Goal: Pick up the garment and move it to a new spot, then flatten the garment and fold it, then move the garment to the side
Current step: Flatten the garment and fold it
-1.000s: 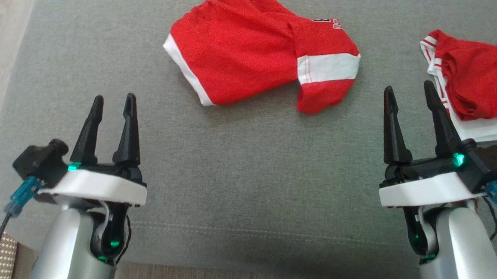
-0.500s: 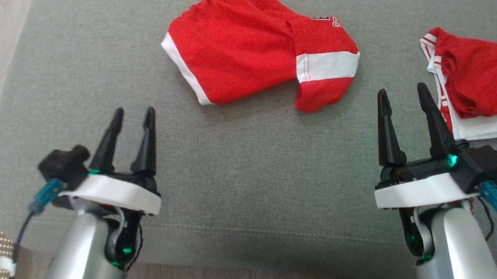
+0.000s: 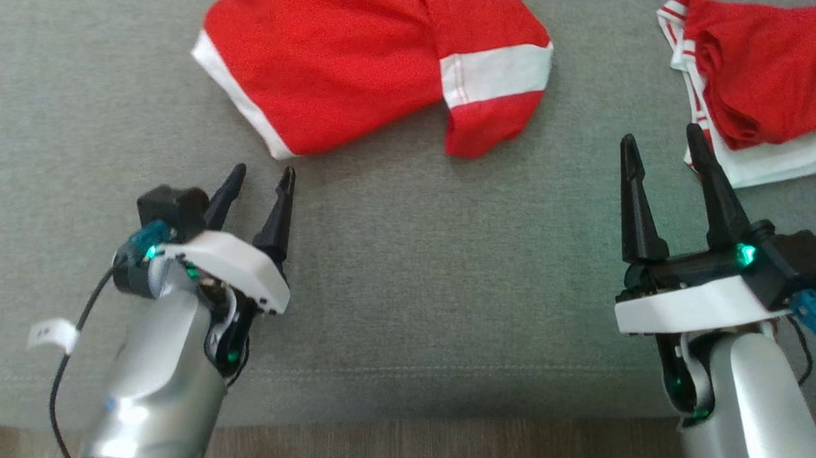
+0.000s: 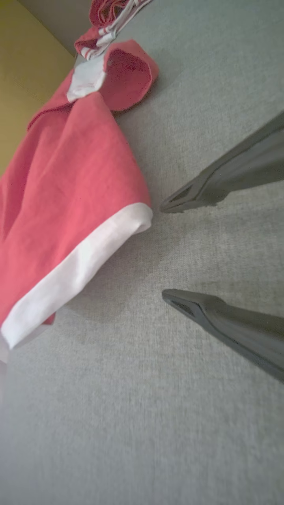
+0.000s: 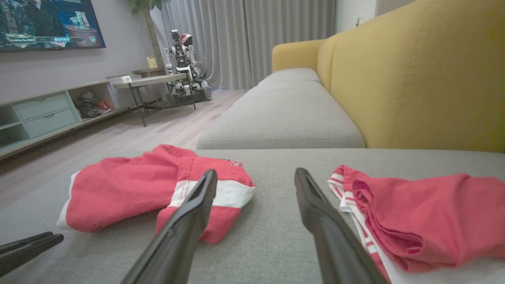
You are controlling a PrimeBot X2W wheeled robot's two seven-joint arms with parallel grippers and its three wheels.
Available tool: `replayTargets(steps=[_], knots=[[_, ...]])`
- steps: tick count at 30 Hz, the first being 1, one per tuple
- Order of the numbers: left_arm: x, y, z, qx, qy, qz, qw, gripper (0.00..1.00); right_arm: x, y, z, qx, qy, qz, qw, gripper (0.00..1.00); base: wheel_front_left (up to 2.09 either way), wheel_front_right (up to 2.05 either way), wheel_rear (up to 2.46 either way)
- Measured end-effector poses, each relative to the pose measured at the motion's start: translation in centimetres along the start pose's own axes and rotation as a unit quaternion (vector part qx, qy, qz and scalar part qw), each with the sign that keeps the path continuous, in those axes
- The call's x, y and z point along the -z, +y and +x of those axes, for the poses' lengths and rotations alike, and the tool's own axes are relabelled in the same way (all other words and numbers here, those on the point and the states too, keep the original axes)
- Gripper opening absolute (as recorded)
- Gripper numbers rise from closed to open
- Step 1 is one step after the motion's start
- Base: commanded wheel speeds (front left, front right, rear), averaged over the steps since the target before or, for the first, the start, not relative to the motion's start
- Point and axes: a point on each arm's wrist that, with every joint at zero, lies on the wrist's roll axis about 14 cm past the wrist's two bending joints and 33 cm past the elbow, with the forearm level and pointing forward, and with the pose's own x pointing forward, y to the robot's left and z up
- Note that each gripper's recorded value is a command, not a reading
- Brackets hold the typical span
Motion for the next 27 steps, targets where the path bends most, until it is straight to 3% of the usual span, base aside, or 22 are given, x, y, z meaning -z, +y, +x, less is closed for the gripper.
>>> replayTargets(steps=[7, 15, 16, 17, 21, 27], knots=[[0.4, -0.7, 2.8, 0.016, 0.018, 0.015, 1.0, 1.0, 0.1, -1.4, 0.2, 0.015, 0.0, -0.007, 1.0, 1.0, 0.0, 0.0, 0.0], [0.2, -1.5, 4.9, 0.042, 0.024, 0.106, 0.993, 1.0, 0.5, -2.3, 0.2, 0.027, 0.004, -0.006, 1.0, 1.0, 0.0, 0.0, 0.0], [0.3, -1.7, 5.0, 0.047, 0.026, 0.115, 0.992, 0.8, 0.6, -2.4, 0.2, 0.028, 0.005, -0.006, 1.0, 1.0, 0.0, 0.0, 0.0], [0.4, -1.8, 5.1, 0.05, 0.029, 0.122, 0.991, 0.03, 0.6, -2.5, 0.1, 0.03, 0.005, -0.005, 1.0, 1.0, 0.0, 0.0, 0.0], [0.1, -2.8, 5.4, 0.07, 0.025, 0.134, 0.988, 0.0, 0.4, -2.7, 0.0, 0.033, 0.003, -0.006, 0.999, 1.0, 0.0, 0.0, 0.0], [-2.7, -6.8, 4.8, 0.134, -0.022, 0.145, 0.98, 0.0, -0.8, -2.6, -0.2, 0.034, -0.011, -0.004, 0.999, 1.0, 0.0, 0.0, 0.0]])
